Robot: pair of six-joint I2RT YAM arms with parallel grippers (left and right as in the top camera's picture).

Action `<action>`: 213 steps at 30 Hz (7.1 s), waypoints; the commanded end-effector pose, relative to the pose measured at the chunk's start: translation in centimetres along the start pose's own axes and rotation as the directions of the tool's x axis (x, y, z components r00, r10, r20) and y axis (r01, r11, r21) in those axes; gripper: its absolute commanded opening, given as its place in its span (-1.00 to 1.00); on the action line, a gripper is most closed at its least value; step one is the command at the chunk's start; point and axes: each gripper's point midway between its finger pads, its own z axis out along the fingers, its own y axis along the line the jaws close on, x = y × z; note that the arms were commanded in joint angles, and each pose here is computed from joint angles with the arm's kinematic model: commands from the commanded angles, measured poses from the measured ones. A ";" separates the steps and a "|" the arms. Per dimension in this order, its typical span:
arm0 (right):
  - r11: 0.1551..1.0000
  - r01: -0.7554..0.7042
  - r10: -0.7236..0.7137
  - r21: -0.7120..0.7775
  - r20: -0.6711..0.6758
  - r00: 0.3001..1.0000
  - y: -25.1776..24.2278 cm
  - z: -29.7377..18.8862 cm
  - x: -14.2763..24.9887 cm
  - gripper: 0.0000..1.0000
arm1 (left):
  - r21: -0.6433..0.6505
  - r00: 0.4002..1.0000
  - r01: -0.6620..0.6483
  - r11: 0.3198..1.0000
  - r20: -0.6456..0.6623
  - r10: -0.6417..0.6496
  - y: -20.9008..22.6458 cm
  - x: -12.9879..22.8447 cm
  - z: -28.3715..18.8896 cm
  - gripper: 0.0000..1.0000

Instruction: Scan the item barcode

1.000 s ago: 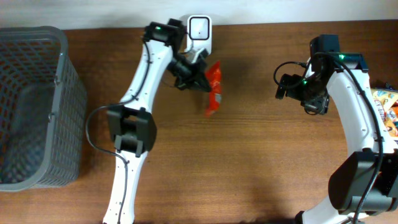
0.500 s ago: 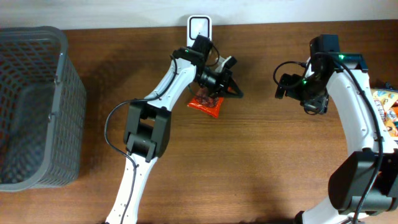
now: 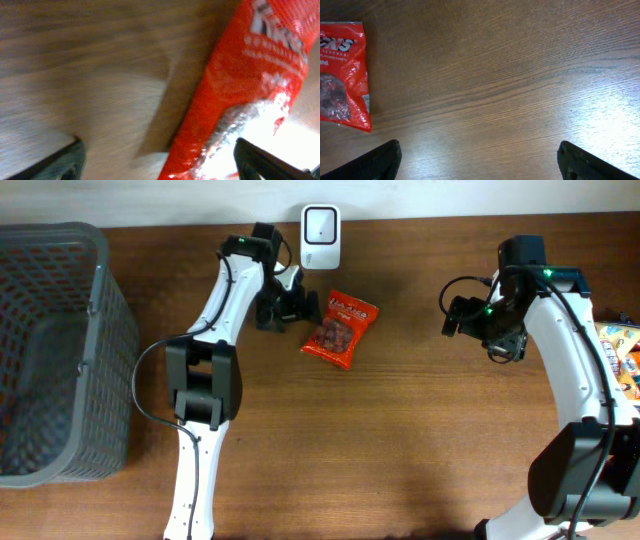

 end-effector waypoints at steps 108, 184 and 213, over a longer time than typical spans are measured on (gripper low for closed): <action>1.000 0.004 -0.004 0.003 -0.029 1.000 0.0 0.0 0.9 0.97 | -0.466 0.993 0.117 0.877 0.057 -0.102 0.4 3.8 -8.0 0.67; 1.000 0.004 -0.004 0.003 -0.029 1.000 0.1 0.0 0.9 0.97 | -0.042 0.998 0.046 0.998 0.040 -0.044 -4.9 1.5 3.0 -1.00; 1.000 0.004 -0.004 0.003 -0.029 1.000 0.0 0.0 0.9 0.97 | 0.412 0.964 -0.264 0.872 0.116 0.237 -11.7 1.6 5.6 -1.00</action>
